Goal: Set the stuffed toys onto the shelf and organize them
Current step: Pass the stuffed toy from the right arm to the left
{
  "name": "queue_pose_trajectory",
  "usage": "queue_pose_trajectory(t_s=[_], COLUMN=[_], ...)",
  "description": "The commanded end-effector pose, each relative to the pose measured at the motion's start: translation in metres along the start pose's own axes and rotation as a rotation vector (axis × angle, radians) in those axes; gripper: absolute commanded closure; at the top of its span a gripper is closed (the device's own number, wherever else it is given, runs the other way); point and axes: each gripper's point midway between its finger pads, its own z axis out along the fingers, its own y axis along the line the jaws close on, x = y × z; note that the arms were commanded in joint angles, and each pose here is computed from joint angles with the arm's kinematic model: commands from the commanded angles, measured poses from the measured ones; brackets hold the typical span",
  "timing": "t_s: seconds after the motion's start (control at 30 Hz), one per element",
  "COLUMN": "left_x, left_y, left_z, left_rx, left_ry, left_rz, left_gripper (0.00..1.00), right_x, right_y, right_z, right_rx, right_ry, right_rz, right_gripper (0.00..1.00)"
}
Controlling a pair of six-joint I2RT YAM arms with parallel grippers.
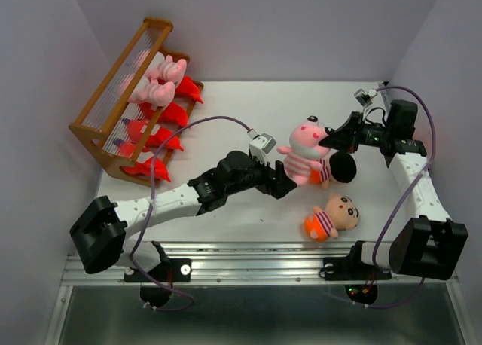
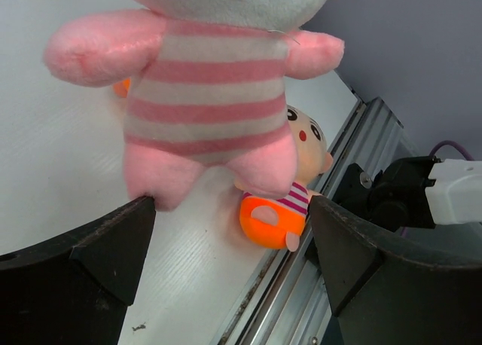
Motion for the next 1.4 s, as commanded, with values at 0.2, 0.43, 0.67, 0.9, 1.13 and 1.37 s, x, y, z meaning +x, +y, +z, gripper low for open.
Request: queue_pose_trajectory(t_s=[0.2,0.43,0.67,0.9,1.13,1.37], left_x=[-0.024,-0.026,-0.027,-0.029,-0.057,-0.077], left_y=[0.009,0.006,-0.011,-0.01,-0.001,-0.002], left_z=[-0.021,-0.013,-0.003,-0.002,-0.015,-0.034], left_rx=[-0.023,-0.001,0.088,0.089,0.029,0.019], left_ry=[-0.09,-0.09,-0.074,-0.11,-0.286,-0.469], left_rz=[0.006,0.005,-0.016,-0.062,-0.113,-0.148], left_gripper=[0.07,0.12,0.27,0.36,0.41,0.38], right_x=[-0.008,-0.007,-0.003,0.003,0.007,-0.011], right_y=[0.029,0.039,0.037,0.031,0.027,0.023], right_z=[-0.005,-0.006,-0.006,-0.005,-0.004,-0.003], right_rx=[-0.103,-0.133,-0.139,-0.15,-0.147,-0.112], right_ry=[-0.008,-0.004,-0.001,0.004,0.007,0.004], right_rz=[-0.089,-0.088,-0.069,-0.037,-0.005,0.038], right_gripper=[0.99,0.99,0.99,0.99,0.99,0.99])
